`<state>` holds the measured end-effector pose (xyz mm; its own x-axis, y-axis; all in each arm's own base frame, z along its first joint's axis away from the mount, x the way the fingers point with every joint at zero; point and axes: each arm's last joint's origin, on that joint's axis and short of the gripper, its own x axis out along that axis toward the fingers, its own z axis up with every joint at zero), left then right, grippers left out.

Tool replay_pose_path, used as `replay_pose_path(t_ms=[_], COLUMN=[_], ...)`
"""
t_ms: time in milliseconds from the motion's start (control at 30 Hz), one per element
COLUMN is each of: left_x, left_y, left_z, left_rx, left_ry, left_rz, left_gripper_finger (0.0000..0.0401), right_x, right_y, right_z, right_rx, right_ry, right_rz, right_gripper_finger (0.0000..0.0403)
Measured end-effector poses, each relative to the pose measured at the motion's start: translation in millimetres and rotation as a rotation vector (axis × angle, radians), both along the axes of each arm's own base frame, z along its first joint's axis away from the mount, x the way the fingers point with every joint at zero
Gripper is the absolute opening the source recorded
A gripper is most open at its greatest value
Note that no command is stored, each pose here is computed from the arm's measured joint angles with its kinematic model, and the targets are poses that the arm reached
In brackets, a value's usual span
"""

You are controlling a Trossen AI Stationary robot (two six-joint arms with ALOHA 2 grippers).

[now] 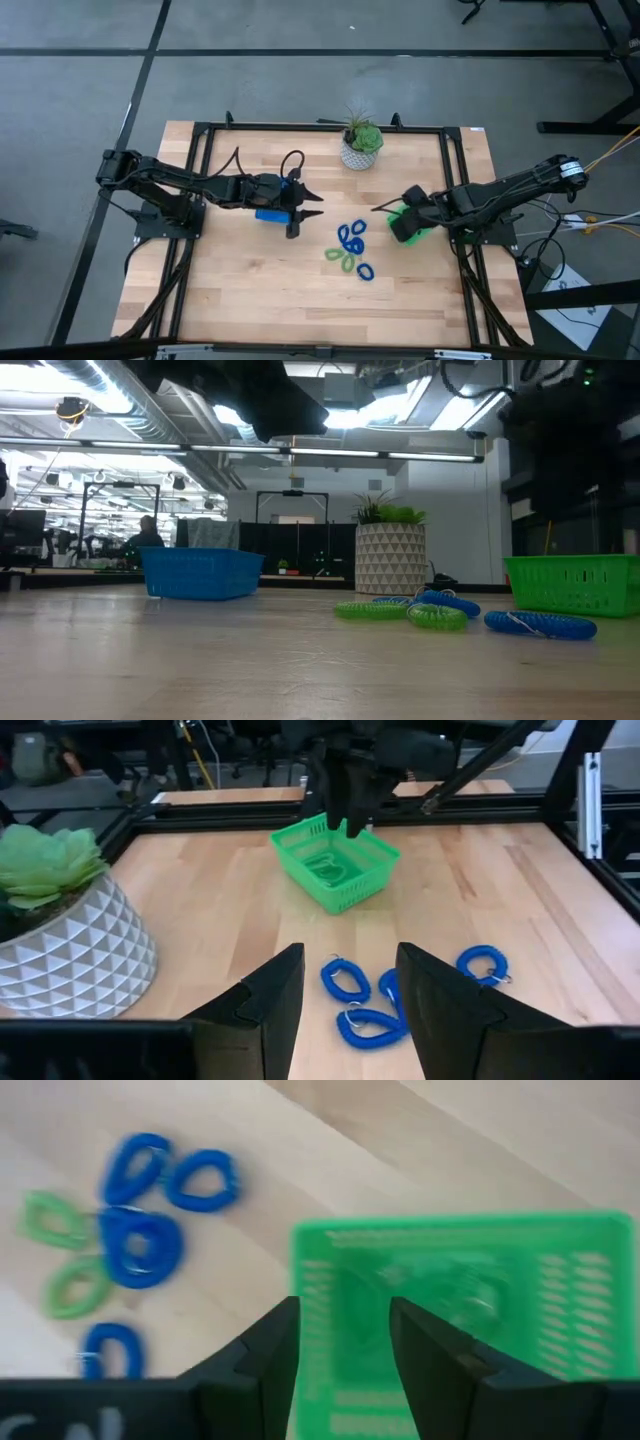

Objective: Sort items
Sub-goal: Put the green spring keychain into the green bin

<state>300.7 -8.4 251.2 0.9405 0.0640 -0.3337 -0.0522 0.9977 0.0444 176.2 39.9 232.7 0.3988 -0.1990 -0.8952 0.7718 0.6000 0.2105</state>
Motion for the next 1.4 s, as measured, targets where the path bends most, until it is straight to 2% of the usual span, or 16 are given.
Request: replay_pose_path(t_ms=[267, 433, 600, 767, 1000, 1200, 1400], left_x=[0, -1, -2, -2, 1, 3, 7], left_y=[-7, -18, -26, -30, -34, -34, -34], left_z=[0, 0, 0, -1, -8, -9, -16], left_rx=[-0.095, -0.092, -0.080, -0.078, -0.064, -0.082, -0.081], left_ry=[0.003, 0.005, 0.006, 0.008, 0.028, 0.029, 0.041], left_rz=[-0.054, -0.094, -0.123, -0.133, -0.067, -0.067, -0.060], left_gripper_finger=[0.0157, 0.0157, 0.0157, 0.0157, 0.0157, 0.0157, 0.0157], right_x=[23, 37, 48, 64, 95, 110, 115], right_y=[6, 9, 12, 17, 25, 32, 33], right_z=[13, 27, 37, 36, 22, 4, -7], right_rx=[-0.030, -0.097, -0.148, -0.201, -0.273, -0.173, -0.127], right_ry=[-0.251, -0.438, -0.562, -0.634, -0.707, -0.708, -0.675], right_rz=[0.135, 0.208, 0.278, 0.326, 0.384, 0.500, 0.486], right_gripper_finger=[0.0154, 0.0153, 0.0153, 0.0153, 0.0153, 0.0152, 0.0152])
